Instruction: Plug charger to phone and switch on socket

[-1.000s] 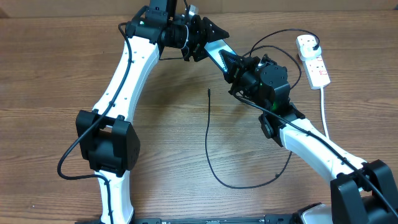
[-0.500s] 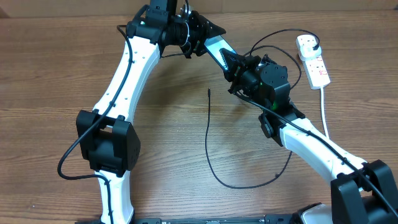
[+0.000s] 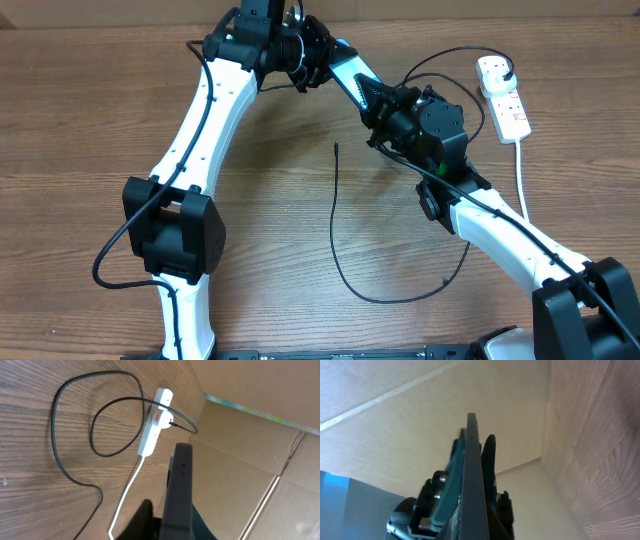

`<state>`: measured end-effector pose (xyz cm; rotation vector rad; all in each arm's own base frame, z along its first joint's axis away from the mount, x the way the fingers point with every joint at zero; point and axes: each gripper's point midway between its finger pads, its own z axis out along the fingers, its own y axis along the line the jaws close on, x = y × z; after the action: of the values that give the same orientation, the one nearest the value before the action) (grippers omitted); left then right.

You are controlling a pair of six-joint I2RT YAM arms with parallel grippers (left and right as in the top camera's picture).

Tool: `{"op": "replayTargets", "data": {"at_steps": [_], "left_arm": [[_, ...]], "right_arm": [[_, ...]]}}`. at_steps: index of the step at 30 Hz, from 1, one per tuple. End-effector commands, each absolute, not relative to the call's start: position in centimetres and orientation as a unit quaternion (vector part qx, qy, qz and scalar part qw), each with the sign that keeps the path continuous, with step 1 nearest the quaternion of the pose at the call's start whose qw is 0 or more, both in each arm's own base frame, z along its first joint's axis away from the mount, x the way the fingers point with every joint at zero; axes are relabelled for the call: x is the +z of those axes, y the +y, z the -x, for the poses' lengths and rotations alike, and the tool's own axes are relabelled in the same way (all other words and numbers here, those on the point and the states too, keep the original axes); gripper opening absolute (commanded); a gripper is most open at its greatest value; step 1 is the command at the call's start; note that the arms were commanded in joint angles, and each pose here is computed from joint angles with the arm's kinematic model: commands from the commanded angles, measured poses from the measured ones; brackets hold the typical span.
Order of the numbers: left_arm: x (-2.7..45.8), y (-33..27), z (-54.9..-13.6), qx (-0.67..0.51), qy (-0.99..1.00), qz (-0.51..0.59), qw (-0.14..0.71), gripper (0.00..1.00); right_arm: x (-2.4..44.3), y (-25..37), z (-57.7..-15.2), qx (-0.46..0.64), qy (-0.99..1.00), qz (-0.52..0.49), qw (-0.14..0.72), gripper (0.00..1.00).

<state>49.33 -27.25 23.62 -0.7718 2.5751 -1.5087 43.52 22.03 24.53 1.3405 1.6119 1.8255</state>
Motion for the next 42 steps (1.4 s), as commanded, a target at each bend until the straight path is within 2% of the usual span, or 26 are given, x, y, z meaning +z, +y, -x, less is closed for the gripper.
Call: {"op": "replayTargets", "data": {"at_steps": [1, 14, 20, 23, 27, 35, 42], "left_arm": [[24.3, -27.8, -49.6, -0.492, 0.833, 0.247, 0.042, 0.04], [24.2, -27.6, -49.9, -0.486, 0.835, 0.253, 0.051, 0.04], [24.1, -27.5, -50.0, -0.484, 0.835, 0.254, 0.055, 0.04], [24.1, -27.5, -50.0, -0.483, 0.836, 0.255, 0.055, 0.04], [24.0, -27.3, -50.2, -0.48, 0.837, 0.257, 0.06, 0.04], [23.6, -25.0, -51.0, -0.47, 0.84, 0.259, 0.076, 0.05], [23.3, -20.8, -51.5, -0.469, 0.843, 0.251, 0.077, 0.04]], "right_arm": [[26.2, 24.2, -42.4, 0.666, 0.587, -0.432, 0.157, 0.04], [26.1, 24.4, -42.2, 0.667, 0.591, -0.427, 0.151, 0.04], [26.1, 24.4, -42.2, 0.666, 0.593, -0.426, 0.153, 0.24], [26.2, 24.4, -42.2, 0.667, 0.592, -0.426, 0.153, 0.24], [26.2, 24.2, -42.3, 0.666, 0.59, -0.429, 0.157, 0.37], [26.3, 22.1, -43.5, 0.653, 0.6, -0.413, 0.209, 0.54], [26.3, 18.7, -44.3, 0.626, 0.653, -0.32, 0.283, 0.55]]}}
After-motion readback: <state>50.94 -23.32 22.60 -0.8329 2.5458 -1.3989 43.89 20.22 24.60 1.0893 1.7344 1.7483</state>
